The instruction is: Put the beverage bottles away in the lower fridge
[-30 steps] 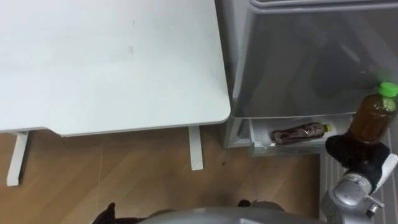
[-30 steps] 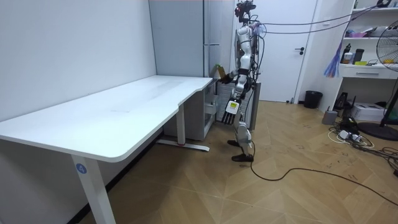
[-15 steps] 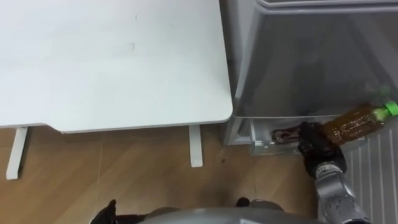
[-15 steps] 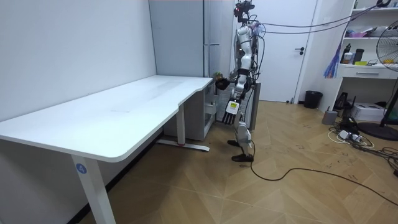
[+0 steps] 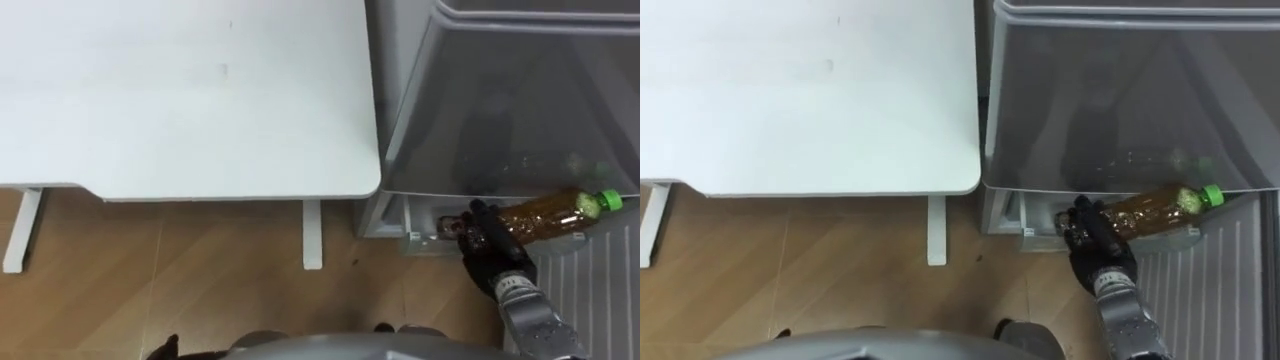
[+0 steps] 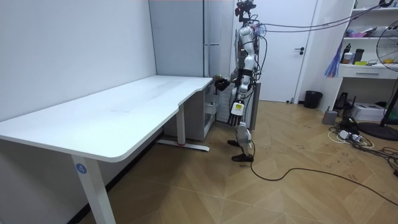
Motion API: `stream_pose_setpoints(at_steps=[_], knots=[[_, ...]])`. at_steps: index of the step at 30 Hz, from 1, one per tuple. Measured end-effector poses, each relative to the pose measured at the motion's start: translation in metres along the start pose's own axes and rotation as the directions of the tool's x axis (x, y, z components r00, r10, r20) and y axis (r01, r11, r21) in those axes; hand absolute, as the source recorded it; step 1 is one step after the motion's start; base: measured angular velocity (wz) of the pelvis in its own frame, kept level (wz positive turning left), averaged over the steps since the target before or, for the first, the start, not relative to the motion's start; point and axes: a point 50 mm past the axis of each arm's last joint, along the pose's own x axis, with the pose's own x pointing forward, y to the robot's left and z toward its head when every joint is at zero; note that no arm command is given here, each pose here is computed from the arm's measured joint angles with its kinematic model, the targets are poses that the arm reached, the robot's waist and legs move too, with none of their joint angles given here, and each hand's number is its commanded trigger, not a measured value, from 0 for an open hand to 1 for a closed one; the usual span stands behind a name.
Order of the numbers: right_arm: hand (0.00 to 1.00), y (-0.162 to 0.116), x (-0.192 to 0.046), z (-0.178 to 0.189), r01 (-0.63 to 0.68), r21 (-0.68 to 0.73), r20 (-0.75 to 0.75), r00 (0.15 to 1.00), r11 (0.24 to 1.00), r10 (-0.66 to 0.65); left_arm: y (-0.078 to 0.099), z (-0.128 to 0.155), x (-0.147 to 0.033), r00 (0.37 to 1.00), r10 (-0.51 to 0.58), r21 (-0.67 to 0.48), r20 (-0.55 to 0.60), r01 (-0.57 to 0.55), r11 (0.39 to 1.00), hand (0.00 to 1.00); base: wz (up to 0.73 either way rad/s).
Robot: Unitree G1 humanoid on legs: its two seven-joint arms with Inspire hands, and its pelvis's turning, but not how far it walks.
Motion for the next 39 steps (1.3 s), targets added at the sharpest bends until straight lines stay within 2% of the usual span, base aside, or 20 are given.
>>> stream_pose_setpoints(at_steps=[7, 26, 35, 39], knots=[[1.0, 0.0, -0.001, -0.008, -0.019, 0.13, -0.026, 0.999, 0.991, 0.022, -0.002, -0.002, 0.0, 1.0, 0.005, -0.003, -0.029, -0.005, 1.0, 0.0, 0.06], [1.0, 0.004, 0.001, -0.007, -0.025, 0.211, -0.011, 1.0, 0.977, 0.028, -0.01, 0.001, 0.002, 0.999, -0.002, -0.007, -0.042, 0.002, 1.0, 0.0, 0.0], [1.0, 0.018, 0.004, 0.001, -0.037, 0.263, 0.015, 0.999, 0.964, 0.035, -0.013, 0.001, 0.002, 0.999, -0.034, 0.001, -0.041, 0.034, 0.999, 0.0, 0.02], [1.0, 0.038, 0.017, 0.012, -0.079, 0.332, 0.056, 0.996, 0.94, 0.064, -0.015, 0.009, 0.005, 0.998, -0.038, 0.006, -0.041, 0.038, 0.999, 0.0, 0.11]])
